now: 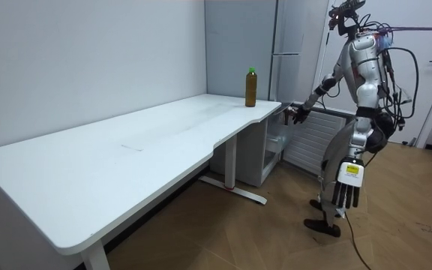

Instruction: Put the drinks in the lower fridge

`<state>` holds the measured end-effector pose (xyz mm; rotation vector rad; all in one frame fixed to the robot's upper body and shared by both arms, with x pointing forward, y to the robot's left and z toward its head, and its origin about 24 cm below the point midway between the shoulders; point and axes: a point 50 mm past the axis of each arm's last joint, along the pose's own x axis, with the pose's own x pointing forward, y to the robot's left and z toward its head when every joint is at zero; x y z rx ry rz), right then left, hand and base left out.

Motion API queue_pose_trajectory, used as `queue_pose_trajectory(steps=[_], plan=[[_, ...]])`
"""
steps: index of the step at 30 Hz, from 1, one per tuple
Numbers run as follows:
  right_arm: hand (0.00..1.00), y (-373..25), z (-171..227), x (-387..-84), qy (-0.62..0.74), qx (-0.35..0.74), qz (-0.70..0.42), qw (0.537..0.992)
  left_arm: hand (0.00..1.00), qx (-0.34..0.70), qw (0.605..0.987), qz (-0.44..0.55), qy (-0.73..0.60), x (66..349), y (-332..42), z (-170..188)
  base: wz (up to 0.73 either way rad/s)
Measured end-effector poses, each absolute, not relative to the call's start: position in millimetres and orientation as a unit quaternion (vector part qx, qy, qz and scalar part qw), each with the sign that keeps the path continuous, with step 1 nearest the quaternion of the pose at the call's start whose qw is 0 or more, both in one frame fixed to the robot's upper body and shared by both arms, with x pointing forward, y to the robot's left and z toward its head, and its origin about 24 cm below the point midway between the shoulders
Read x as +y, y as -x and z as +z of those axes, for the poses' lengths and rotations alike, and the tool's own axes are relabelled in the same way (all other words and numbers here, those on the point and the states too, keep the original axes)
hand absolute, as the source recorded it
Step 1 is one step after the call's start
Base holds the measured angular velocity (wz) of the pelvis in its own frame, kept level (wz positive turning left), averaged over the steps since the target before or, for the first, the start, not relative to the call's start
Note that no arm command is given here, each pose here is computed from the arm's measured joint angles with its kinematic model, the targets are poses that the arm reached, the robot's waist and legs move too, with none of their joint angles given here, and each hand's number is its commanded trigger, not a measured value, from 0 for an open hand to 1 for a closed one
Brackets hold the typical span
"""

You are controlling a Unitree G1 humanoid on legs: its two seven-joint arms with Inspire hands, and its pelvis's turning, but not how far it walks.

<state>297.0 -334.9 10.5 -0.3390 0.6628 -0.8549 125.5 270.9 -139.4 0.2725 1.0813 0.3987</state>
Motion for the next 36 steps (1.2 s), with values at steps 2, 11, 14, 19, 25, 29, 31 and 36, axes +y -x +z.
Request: queue_pose_trajectory(steps=[2,11,14,19,25,29,31,36], plan=[[0.00,-297,13,-337,0.191,0.307,-0.414,0.835,0.00,0.511,0.829,0.186,-0.130,271,-125,-140,-0.05],[0.00,-301,18,-333,0.234,0.289,-0.417,0.829,0.00,0.524,0.822,0.170,-0.145,268,-120,-143,-0.07],[0.00,-301,18,-333,0.238,0.288,-0.420,0.827,0.00,0.525,0.821,0.169,-0.146,268,-121,-143,0.00],[0.00,-300,19,-333,0.240,0.287,-0.427,0.823,0.00,0.528,0.820,0.165,-0.149,267,-121,-143,0.00],[0.00,-308,27,-327,0.239,0.277,-0.423,0.829,0.00,0.526,0.820,0.166,-0.150,267,-121,-143,-0.01],[0.00,-310,28,-322,0.238,0.271,-0.424,0.830,0.00,0.521,0.823,0.170,-0.151,268,-122,-142,-0.03],[0.00,-312,30,-320,0.238,0.270,-0.424,0.831,0.00,0.523,0.820,0.172,-0.153,268,-120,-143,-0.02],[0.00,-315,34,-310,0.236,0.252,-0.415,0.842,0.00,0.520,0.823,0.173,-0.152,268,-120,-143,-0.02]])
